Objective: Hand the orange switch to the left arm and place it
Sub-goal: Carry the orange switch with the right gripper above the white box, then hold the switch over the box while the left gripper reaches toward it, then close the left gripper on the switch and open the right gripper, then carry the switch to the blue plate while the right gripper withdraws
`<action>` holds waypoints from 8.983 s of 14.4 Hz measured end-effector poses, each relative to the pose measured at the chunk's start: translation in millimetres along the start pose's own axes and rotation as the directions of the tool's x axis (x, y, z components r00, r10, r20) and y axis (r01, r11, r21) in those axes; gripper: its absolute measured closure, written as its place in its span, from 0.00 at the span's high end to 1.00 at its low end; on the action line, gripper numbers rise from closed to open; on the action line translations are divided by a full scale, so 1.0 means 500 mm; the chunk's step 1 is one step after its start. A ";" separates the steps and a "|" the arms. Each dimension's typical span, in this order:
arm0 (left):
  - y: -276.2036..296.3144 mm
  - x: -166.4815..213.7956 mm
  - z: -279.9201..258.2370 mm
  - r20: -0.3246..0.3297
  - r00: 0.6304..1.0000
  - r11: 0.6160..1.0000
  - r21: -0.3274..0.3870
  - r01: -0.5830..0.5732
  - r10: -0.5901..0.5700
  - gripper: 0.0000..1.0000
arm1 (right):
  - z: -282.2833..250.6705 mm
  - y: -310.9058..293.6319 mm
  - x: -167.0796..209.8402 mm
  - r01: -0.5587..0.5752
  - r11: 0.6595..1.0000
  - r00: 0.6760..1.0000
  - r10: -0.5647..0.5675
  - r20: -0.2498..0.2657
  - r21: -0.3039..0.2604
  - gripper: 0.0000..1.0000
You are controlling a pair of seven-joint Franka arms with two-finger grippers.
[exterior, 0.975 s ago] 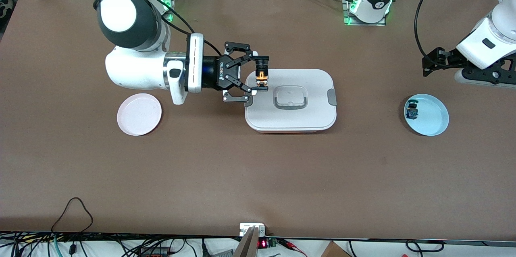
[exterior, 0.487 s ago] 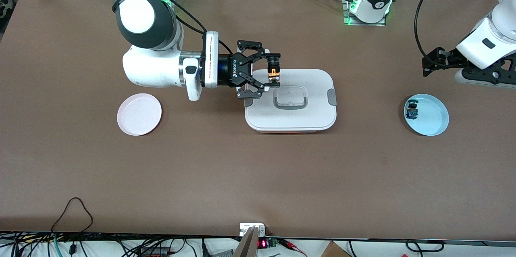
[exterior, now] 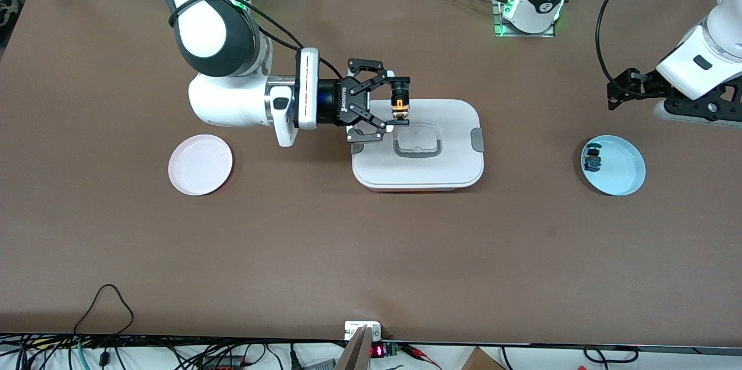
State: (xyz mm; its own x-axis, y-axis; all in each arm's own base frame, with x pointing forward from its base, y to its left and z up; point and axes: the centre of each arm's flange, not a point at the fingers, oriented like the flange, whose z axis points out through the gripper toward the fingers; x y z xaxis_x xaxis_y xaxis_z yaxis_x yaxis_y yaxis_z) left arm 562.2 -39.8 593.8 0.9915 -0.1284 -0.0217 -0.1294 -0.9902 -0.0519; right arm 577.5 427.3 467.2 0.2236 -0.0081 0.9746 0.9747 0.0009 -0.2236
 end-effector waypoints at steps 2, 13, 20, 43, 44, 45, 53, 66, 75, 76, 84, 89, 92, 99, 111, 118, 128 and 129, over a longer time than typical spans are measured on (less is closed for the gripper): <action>0.000 0.000 0.000 0.000 1.000 1.000 0.000 0.000 0.000 1.00 | 0.009 -0.004 -0.007 0.000 1.000 1.000 0.000 0.003 0.006 0.72; 0.000 0.000 0.000 0.000 1.000 1.000 0.000 0.000 0.000 1.00 | 0.026 -0.008 0.007 0.025 1.000 1.000 -0.025 -0.002 0.014 0.72; 0.003 0.000 -0.001 -0.001 1.000 1.000 0.000 -0.002 0.002 1.00 | 0.038 -0.013 0.000 0.031 0.999 0.999 -0.031 0.007 0.009 0.72; 0.003 0.001 -0.001 -0.001 1.000 1.000 0.000 -0.002 0.002 1.00 | 0.041 -0.011 0.018 0.049 0.999 0.999 -0.049 0.003 -0.005 0.72; 0.003 0.000 0.000 0.004 1.000 1.000 -0.002 -0.002 0.002 1.00 | 0.043 -0.012 0.016 0.048 0.999 0.999 -0.048 0.004 -0.004 0.72; 0.008 -0.006 0.005 0.031 1.000 0.999 -0.038 0.002 0.000 1.00 | 0.046 -0.013 0.014 0.047 0.999 0.999 -0.047 0.005 -0.001 0.72; 0.044 -0.004 0.069 0.252 0.967 0.726 -0.670 0.158 0.021 1.00 | 0.051 -0.015 0.012 0.047 0.999 0.999 -0.047 0.006 0.002 0.72; 0.323 0.111 0.087 0.128 0.982 0.272 -0.948 0.162 -0.139 1.00 | 0.050 -0.015 0.013 0.048 0.999 0.999 -0.048 0.006 0.000 0.72; 0.458 0.111 0.125 0.161 0.972 0.216 -0.956 0.197 -0.173 0.96 | 0.051 -0.015 0.013 0.048 0.999 0.999 -0.048 0.006 0.001 0.72; 0.462 0.109 0.125 0.161 0.972 0.216 -0.956 0.196 -0.169 0.84 | 0.051 -0.015 0.013 0.048 0.999 0.999 -0.048 0.006 0.001 0.72; 0.464 0.105 0.121 0.156 0.978 0.208 -0.961 0.183 -0.138 0.42 | 0.056 -0.018 0.011 0.041 0.999 0.999 -0.041 0.005 0.007 0.72; 0.412 0.107 0.120 0.174 0.981 0.198 -0.962 0.189 -0.090 0.42 | 0.061 -0.021 0.015 0.041 0.999 0.999 -0.041 0.002 0.008 0.96; 0.334 0.109 0.119 0.163 0.985 0.258 -0.950 0.174 -0.060 0.42 | 0.055 -0.017 0.016 0.042 0.999 0.999 -0.042 0.002 0.003 1.00; 0.241 0.090 0.130 0.032 0.992 0.722 -0.689 -0.068 0.124 0.42 | 0.034 0.003 0.008 0.034 0.999 0.999 -0.034 0.004 -0.013 1.00; -0.153 0.083 0.416 0.214 0.483 0.526 -0.262 -0.809 0.849 0.42 | -0.103 0.074 0.004 0.045 0.995 0.999 -0.047 0.016 0.088 1.00; -0.348 0.018 0.683 0.151 0.194 0.207 -0.077 -0.975 0.969 0.42 | -0.176 0.100 -0.014 -0.166 0.983 0.967 0.148 0.208 0.073 1.00; -0.362 -0.085 0.853 0.091 0.122 0.124 -0.011 -0.992 0.988 0.48 | -0.499 0.159 -0.049 -0.640 0.666 0.484 0.737 0.472 -0.383 1.00; -0.359 -0.084 0.859 0.086 0.107 0.108 -0.012 -0.994 0.991 0.56 | -0.507 0.155 -0.052 -0.657 0.583 0.381 0.804 0.457 -0.478 1.00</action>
State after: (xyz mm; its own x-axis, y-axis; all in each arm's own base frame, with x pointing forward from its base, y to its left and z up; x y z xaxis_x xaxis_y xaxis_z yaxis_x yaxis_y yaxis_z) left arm 537.2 166.6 175.0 -0.0236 -0.9900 -0.1393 -0.9994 0.0199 0.0284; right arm 646.9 174.0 422.7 0.8690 0.4547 0.1952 0.4210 -0.4720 -0.7746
